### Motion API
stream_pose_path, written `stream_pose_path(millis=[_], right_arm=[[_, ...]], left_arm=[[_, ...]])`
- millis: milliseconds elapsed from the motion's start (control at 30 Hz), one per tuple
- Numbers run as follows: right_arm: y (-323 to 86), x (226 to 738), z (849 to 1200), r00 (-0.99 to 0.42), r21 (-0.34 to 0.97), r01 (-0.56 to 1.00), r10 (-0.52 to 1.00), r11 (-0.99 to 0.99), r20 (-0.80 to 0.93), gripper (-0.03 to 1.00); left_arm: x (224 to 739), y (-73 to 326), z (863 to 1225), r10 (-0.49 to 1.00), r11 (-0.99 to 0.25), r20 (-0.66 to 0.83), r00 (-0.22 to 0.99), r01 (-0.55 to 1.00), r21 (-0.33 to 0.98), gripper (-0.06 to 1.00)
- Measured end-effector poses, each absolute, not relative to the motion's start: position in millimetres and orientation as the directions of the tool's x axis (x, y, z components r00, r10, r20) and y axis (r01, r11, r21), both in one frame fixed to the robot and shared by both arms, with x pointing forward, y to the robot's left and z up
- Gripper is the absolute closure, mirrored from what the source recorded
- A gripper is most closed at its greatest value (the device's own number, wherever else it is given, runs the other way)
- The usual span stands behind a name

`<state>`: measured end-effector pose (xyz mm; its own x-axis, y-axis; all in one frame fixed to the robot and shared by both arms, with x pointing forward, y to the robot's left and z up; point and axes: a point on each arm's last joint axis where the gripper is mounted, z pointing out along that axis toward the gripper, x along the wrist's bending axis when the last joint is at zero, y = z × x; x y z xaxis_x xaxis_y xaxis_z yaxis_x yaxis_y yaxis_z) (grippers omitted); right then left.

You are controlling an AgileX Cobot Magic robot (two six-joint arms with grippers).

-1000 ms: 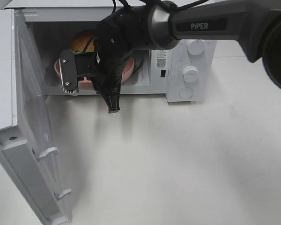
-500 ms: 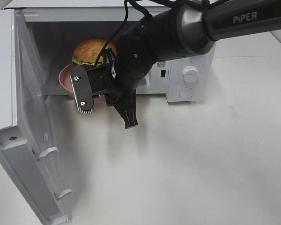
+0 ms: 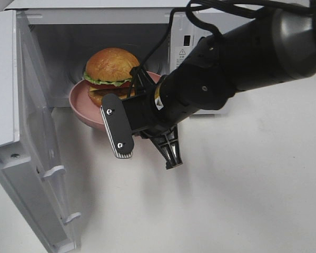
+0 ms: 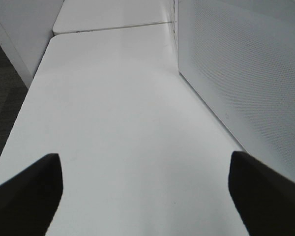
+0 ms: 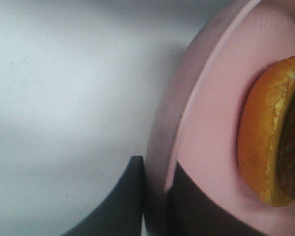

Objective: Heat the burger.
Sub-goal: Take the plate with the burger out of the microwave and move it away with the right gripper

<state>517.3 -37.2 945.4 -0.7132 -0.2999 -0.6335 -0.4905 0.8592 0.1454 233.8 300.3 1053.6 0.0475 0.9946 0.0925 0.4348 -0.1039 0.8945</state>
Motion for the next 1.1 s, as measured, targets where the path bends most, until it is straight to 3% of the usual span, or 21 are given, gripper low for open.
stream_pose_path(millis=[1100], right_arm=[[-99.4,449.7,971.4,-0.656,0.139,-0.542,-0.314,0.829,-0.687,0.87]], left_arm=[[233.8,300.3,1053.6,0.995,-0.104,0.092,0.047,0.435,0.895,0.11]])
